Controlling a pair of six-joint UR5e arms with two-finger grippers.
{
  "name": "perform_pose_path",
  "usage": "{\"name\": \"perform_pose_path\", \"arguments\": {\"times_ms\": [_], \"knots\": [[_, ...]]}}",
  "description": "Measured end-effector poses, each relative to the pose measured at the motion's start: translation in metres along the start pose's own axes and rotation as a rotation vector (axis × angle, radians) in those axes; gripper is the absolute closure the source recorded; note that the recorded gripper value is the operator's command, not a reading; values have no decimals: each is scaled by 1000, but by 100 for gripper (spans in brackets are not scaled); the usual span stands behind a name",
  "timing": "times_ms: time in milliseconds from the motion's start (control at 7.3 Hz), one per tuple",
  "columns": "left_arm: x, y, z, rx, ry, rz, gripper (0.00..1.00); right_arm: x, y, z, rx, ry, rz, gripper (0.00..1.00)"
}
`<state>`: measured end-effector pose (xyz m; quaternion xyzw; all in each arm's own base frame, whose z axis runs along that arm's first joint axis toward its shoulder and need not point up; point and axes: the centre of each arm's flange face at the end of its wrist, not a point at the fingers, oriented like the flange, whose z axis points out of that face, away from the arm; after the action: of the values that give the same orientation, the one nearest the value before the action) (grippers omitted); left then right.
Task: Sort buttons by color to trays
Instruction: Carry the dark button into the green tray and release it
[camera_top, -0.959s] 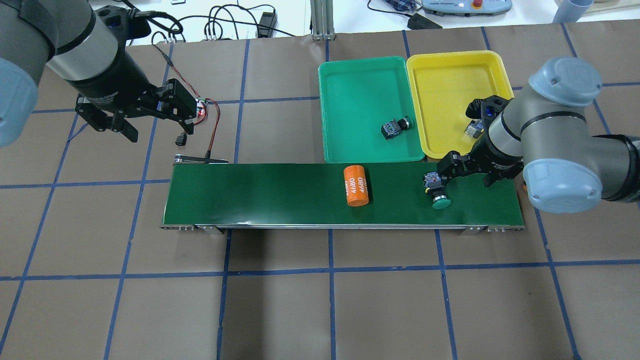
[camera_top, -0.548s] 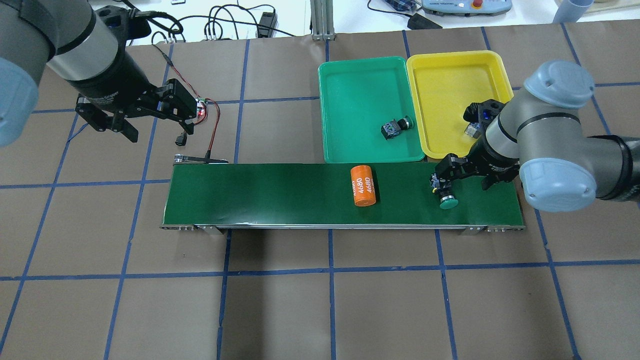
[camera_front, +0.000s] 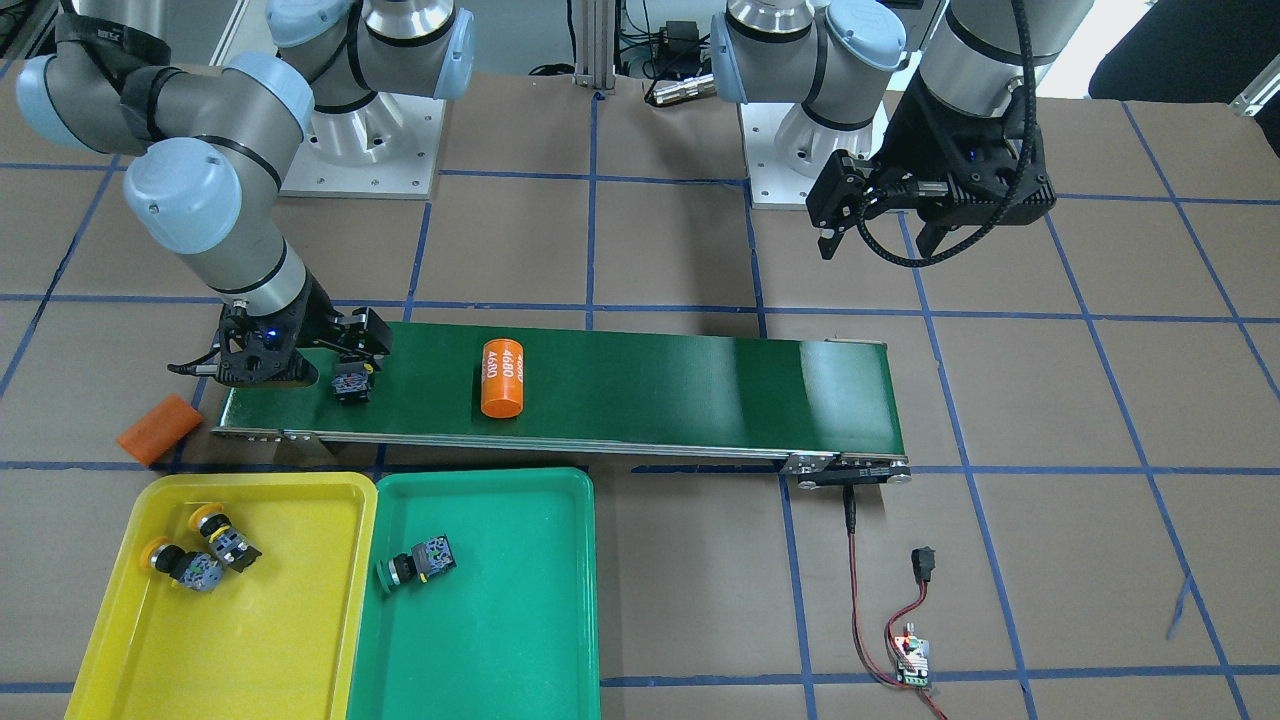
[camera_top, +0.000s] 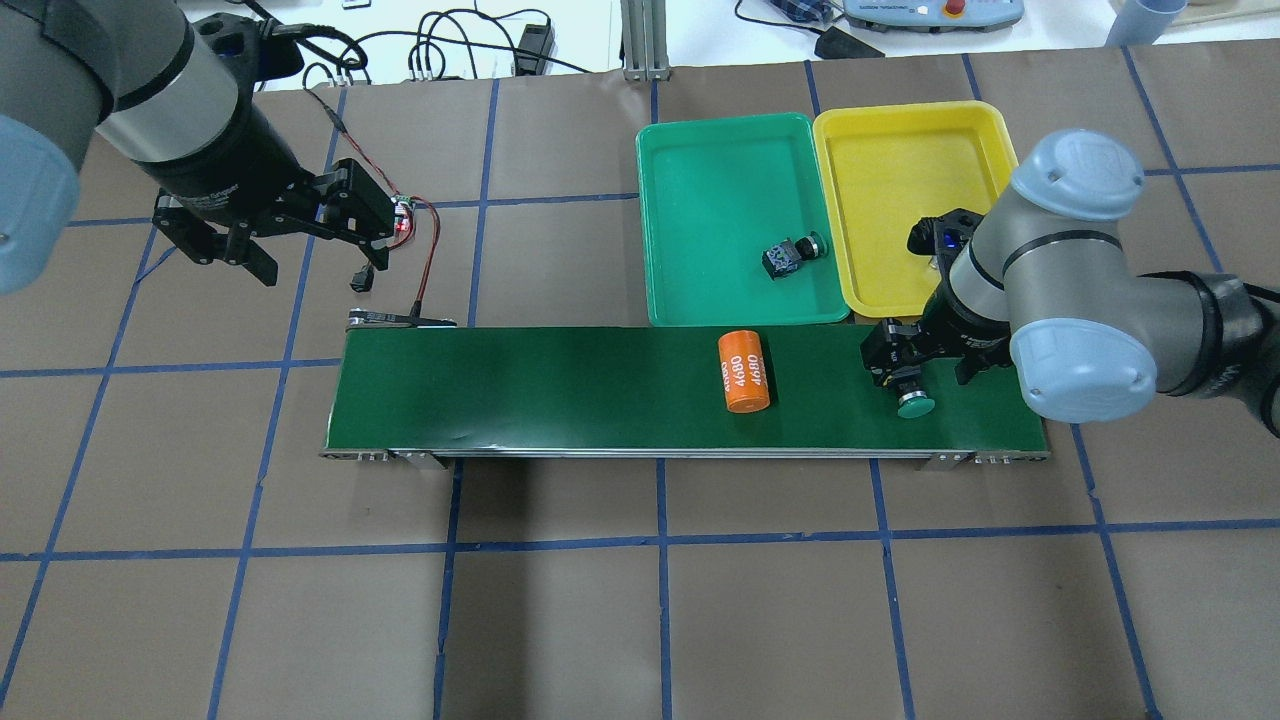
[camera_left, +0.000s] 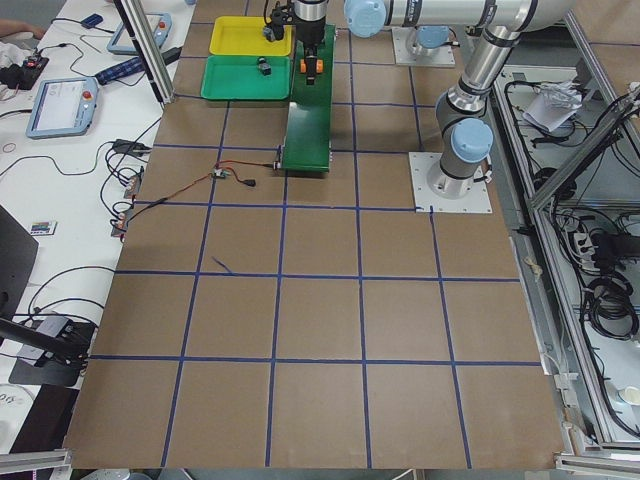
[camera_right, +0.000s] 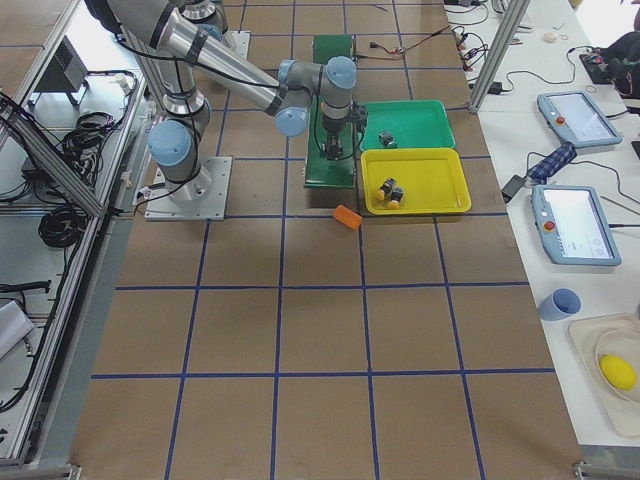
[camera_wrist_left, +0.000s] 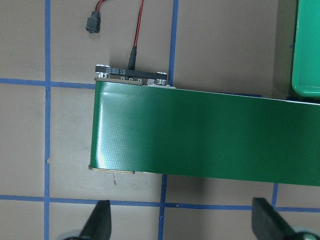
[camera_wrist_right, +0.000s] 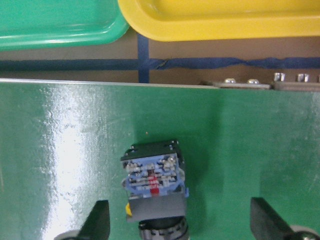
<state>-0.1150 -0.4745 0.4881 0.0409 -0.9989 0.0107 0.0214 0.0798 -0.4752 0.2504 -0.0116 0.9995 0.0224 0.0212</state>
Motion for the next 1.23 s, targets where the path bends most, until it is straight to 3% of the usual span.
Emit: {"name": "perform_pose_path", "arguments": {"times_ms": [137, 411, 822, 959, 1233], "knots": [[0, 0, 0, 0, 0, 0, 0, 0, -2, 1, 13, 35, -13, 83], [0, 1, -1, 2, -2, 0, 0, 1, -4, 0, 22, 64, -23, 100], [0, 1, -1, 3, -2, 0, 0, 1, -11, -6, 42, 63, -25, 98], [0, 1, -2, 4, -2, 0, 0, 1, -25, -18, 70, 63, -26, 96], [0, 1, -3, 6, -2, 0, 0, -3, -87, -38, 132, 63, -51, 97]]}}
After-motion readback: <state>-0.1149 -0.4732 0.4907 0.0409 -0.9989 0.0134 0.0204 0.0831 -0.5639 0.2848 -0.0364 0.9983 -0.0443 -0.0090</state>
